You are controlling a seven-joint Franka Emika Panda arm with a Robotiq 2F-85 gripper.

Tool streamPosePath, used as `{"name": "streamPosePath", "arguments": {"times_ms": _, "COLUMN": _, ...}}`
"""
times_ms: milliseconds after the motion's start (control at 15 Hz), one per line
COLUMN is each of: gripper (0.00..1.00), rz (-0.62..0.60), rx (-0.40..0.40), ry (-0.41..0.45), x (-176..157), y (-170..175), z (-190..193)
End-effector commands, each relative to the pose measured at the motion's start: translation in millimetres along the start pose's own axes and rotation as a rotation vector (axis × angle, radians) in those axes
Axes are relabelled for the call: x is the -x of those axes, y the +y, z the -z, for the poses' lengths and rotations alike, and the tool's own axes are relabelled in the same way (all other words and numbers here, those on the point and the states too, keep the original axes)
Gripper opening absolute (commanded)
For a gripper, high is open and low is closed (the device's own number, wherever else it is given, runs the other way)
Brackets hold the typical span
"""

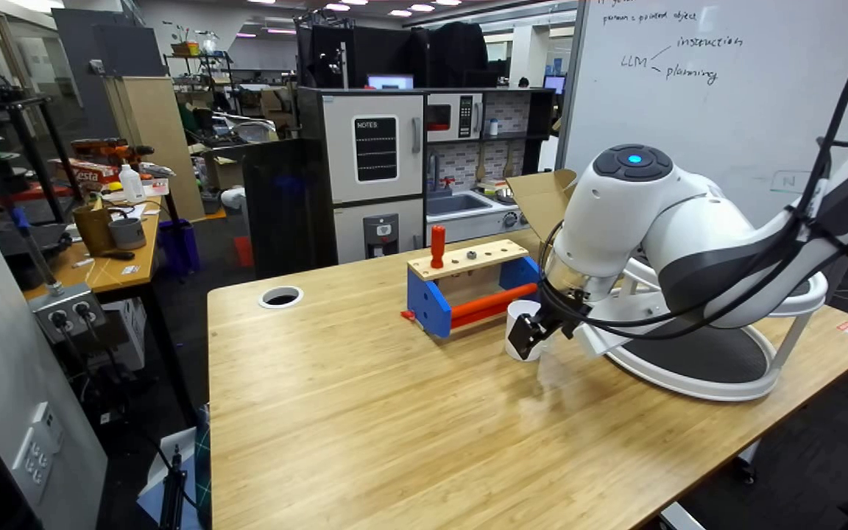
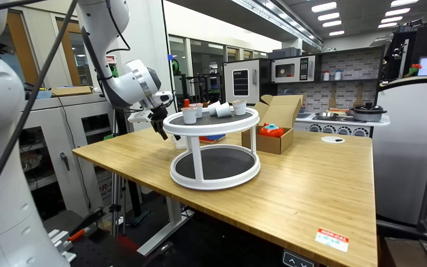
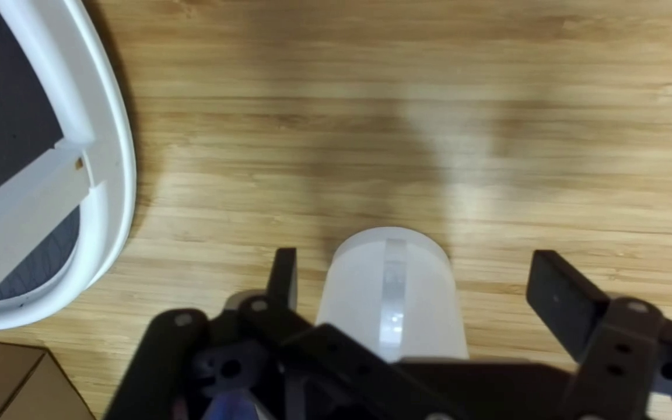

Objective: Place the mug on the round stand

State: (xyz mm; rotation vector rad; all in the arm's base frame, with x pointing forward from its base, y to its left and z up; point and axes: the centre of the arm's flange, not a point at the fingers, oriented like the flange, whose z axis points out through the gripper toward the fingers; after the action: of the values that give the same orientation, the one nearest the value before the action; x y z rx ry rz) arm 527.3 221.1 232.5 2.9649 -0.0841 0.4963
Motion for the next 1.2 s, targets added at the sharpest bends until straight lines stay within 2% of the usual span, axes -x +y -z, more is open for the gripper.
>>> {"name": "streamPosePath", "arguments": {"times_ms": 0, "gripper": 1.00, "rz": -0.009, "rx": 0.007, "ry": 0.004, "x": 0.0, "y": 1.9, "z": 0.0}}
{"name": "streamPosePath", "arguments": {"times_ms": 133, "gripper": 0.96, "rz": -0.009, "rx": 0.005, "ry": 0.005, "x": -0.3, "y": 1.8, "z": 0.0}}
{"name": "streamPosePath", "arguments": {"times_ms": 200, "gripper": 0.75, "rz": -0.009, "rx": 0.003, "ry": 0.006, "x": -0.4, "y": 1.7, "z": -0.2}}
{"name": "streamPosePath", "arguments": {"times_ms": 333, "gripper": 0.69, "rz": -0.011, "rx": -0.001, "ry": 0.005, "x": -0.5, "y": 1.6, "z": -0.2}}
{"name": "streamPosePath", "arguments": {"times_ms": 933, "gripper": 0.08, "rz": -0.009, "rx": -0.007, "ry": 0.001, "x": 0.8, "y": 1.1, "z": -0.4}}
{"name": "streamPosePath", "arguments": {"times_ms": 1000, "gripper": 0.02, "rz": -0.009, "rx": -0.006, "ry": 0.001, "x": 1.0, "y": 1.1, "z": -0.5}}
{"name": "streamPosePath", "arguments": {"times_ms": 1133, "gripper": 0.00, "rz": -0.007, "rx": -0.006, "ry": 0.000, "x": 1.4, "y": 0.7, "z": -0.5}}
